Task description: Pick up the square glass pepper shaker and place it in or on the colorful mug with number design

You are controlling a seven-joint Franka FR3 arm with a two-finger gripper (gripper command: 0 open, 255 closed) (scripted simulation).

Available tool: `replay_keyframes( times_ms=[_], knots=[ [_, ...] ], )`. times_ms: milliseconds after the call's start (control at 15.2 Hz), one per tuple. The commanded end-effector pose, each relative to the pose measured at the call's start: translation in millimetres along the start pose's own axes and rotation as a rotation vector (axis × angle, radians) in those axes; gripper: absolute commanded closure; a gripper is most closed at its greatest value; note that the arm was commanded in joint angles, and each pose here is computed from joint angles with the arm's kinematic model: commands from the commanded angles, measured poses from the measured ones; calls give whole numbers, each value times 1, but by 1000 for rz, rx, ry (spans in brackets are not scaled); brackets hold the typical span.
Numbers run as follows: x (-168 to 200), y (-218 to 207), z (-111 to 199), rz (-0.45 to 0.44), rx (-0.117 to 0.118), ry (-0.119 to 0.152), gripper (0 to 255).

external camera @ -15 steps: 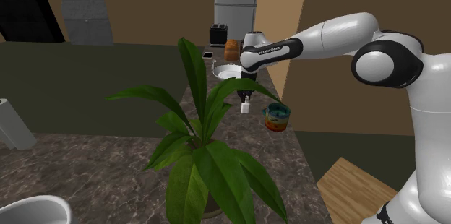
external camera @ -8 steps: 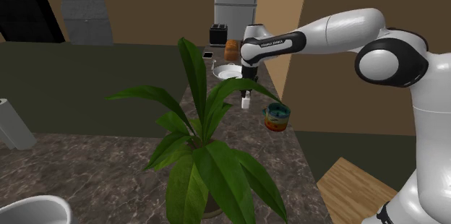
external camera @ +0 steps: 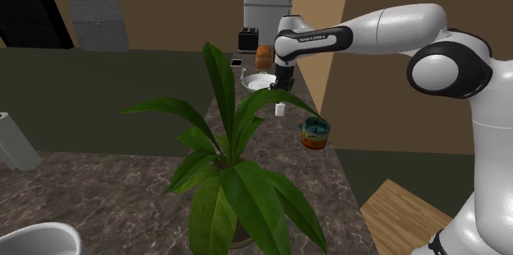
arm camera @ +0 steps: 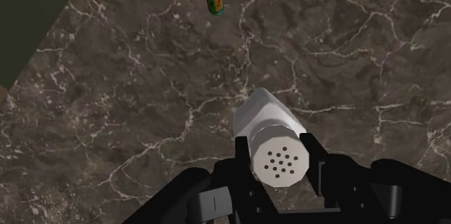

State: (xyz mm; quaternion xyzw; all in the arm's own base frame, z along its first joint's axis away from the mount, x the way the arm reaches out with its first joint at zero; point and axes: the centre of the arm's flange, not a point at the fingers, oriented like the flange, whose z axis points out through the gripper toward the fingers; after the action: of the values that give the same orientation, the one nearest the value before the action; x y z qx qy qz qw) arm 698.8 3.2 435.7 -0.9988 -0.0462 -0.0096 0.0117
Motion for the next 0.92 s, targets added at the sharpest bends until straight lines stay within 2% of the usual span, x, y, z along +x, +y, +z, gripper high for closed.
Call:
replay_keyframes(
  times_ms=[0, 858],
  knots=[
    [0, 1, -12, 0, 0, 0, 255],
    [1, -1, -80, 0, 0, 0, 255]
  ],
)
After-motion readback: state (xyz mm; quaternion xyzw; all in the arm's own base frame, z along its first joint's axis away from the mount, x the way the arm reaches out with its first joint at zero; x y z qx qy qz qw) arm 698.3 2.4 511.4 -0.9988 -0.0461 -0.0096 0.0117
